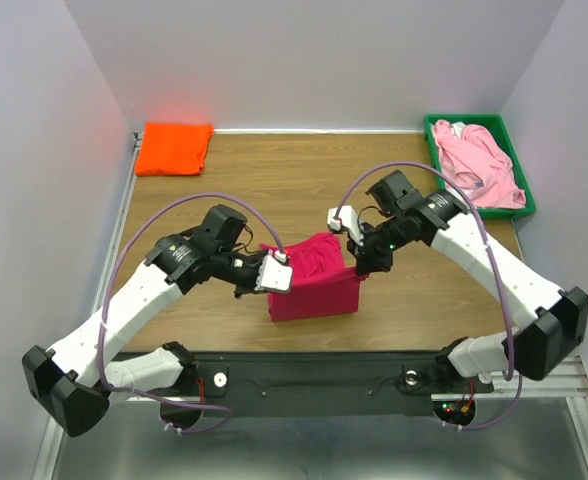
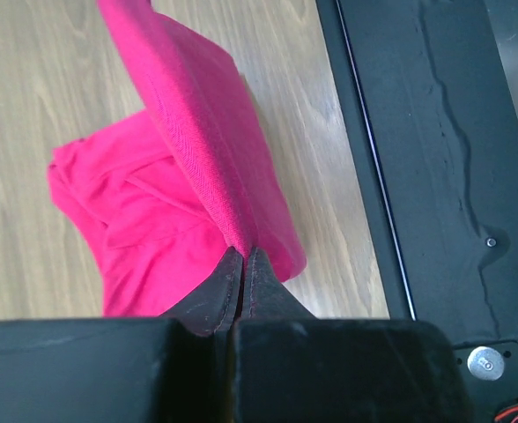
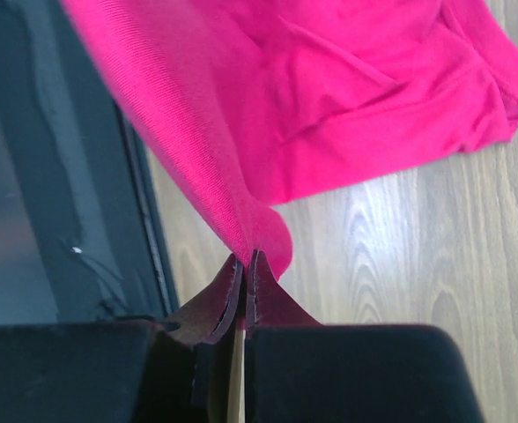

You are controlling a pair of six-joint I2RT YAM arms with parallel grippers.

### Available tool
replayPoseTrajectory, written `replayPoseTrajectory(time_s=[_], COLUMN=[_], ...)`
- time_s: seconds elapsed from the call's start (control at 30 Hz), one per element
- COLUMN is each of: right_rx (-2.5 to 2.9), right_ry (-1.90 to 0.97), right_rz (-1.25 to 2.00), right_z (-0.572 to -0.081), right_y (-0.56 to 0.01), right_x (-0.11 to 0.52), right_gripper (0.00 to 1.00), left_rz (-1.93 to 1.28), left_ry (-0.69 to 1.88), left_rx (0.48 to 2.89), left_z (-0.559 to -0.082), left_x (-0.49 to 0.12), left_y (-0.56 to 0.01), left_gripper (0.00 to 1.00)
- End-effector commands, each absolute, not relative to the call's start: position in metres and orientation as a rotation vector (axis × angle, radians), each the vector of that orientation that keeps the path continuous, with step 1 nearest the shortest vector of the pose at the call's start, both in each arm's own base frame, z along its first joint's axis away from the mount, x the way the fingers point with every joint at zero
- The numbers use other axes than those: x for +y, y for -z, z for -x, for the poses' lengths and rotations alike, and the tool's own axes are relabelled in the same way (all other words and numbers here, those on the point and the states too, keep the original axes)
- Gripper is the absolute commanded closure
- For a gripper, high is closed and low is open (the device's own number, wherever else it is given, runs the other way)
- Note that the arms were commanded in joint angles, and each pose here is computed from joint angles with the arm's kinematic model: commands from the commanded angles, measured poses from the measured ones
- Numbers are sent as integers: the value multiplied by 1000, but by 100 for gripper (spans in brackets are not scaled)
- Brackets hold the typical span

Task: Fold and stack the t-shirts
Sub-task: Fold the tshirt

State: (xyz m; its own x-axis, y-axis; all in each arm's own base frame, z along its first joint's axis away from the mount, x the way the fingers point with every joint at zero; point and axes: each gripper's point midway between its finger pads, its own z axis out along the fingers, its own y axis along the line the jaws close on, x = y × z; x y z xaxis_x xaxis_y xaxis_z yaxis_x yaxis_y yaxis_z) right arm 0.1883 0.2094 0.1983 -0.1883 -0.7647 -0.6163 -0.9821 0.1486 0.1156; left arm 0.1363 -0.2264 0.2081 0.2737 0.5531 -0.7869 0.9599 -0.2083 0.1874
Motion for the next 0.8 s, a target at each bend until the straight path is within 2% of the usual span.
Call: replayPoseTrajectory(time_s=[0.0, 0.2, 0.47, 0.77], right_rx=[2005, 2016, 2001, 2074], right_ry=[-587, -523, -509, -526], right_rz=[1709, 1772, 1761, 1793], right_z=[-214, -242, -290, -350], right_y=[-196, -172, -171, -117], right_x=[207, 214, 227, 227], right_gripper=[99, 99, 99, 99], left_rz=[-1882, -1894, -1893, -1821], left_ry=[794, 767, 761, 729], left_rx=[1433, 1476, 1526, 1671], left_z=[-138, -164, -215, -289], left_x=[-225, -224, -203, -196], left_y=[-191, -174, -168, -133], left_gripper=[100, 100, 100, 100])
